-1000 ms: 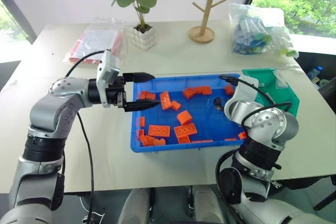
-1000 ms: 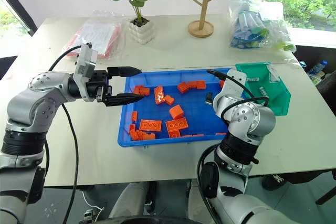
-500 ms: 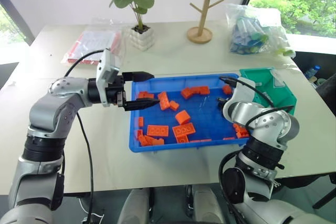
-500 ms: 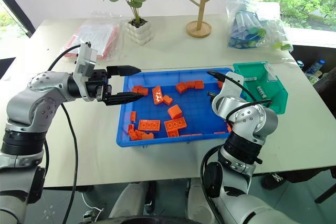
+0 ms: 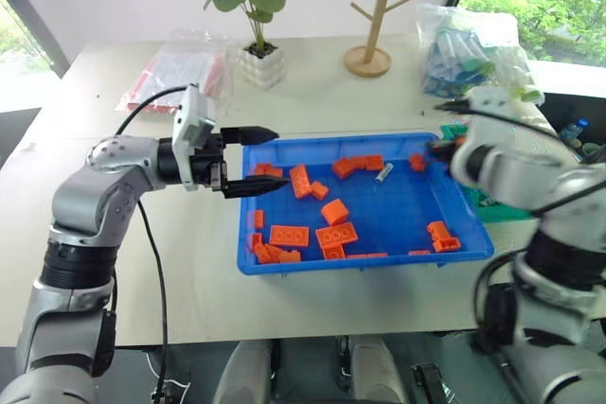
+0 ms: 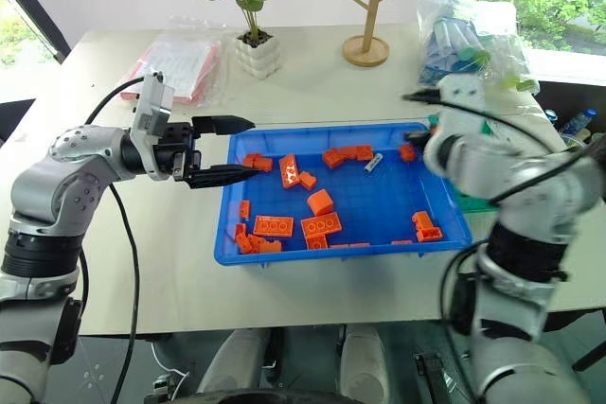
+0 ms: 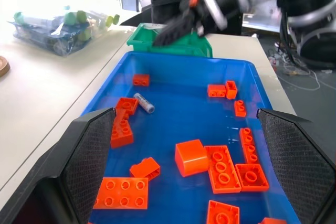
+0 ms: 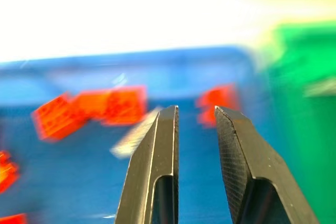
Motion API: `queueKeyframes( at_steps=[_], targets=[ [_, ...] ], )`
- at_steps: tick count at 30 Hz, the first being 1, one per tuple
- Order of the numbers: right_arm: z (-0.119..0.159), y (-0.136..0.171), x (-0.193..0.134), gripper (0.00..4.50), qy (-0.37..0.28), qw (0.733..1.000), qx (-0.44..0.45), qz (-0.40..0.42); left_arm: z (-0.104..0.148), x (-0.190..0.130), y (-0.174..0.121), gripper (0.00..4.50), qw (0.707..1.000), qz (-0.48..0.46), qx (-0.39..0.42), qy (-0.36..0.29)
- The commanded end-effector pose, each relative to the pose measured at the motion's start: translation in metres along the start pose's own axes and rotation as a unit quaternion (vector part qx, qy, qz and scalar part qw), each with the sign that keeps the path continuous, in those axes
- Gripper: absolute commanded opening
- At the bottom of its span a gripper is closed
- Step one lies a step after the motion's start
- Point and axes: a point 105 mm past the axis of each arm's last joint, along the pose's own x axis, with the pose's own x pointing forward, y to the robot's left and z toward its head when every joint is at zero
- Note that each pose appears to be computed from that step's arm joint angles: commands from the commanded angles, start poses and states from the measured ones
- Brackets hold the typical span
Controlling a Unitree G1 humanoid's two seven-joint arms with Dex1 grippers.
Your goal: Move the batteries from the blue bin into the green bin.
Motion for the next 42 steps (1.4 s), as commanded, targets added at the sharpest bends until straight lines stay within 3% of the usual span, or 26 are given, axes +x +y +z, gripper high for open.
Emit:
queueKeyframes(
  at_steps=[1,6,11,15,24,32,42],
  targets=[
    [0.003,-0.005,-0.007,1.09,-0.006,1.000,0.015,0.019,0.012,0.000,0.002,4.50,1.000,-0.004,0.028,-0.007],
    [-0.021,0.029,0.005,1.09,0.027,0.996,0.051,0.075,0.013,0.003,0.004,4.50,0.999,-0.007,0.029,-0.011],
    [-0.039,0.063,0.023,3.44,0.069,0.990,0.086,0.091,0.014,0.002,0.004,4.50,0.999,-0.007,0.032,-0.009],
    [-0.048,0.070,0.036,3.44,0.104,0.984,0.121,0.081,0.016,-0.001,0.003,4.50,0.999,-0.002,0.035,-0.005],
    [-0.059,0.057,0.053,3.44,0.152,0.977,0.151,0.011,0.016,-0.007,-0.001,4.50,0.999,0.013,0.035,-0.003],
    [-0.058,0.076,0.061,3.44,0.166,0.974,0.151,0.031,0.017,-0.008,-0.001,4.50,0.999,0.022,0.035,-0.006],
    [-0.066,0.076,0.067,3.44,0.182,0.974,0.134,0.017,0.017,-0.006,-0.001,4.50,0.999,0.024,0.036,-0.013]
  ],
)
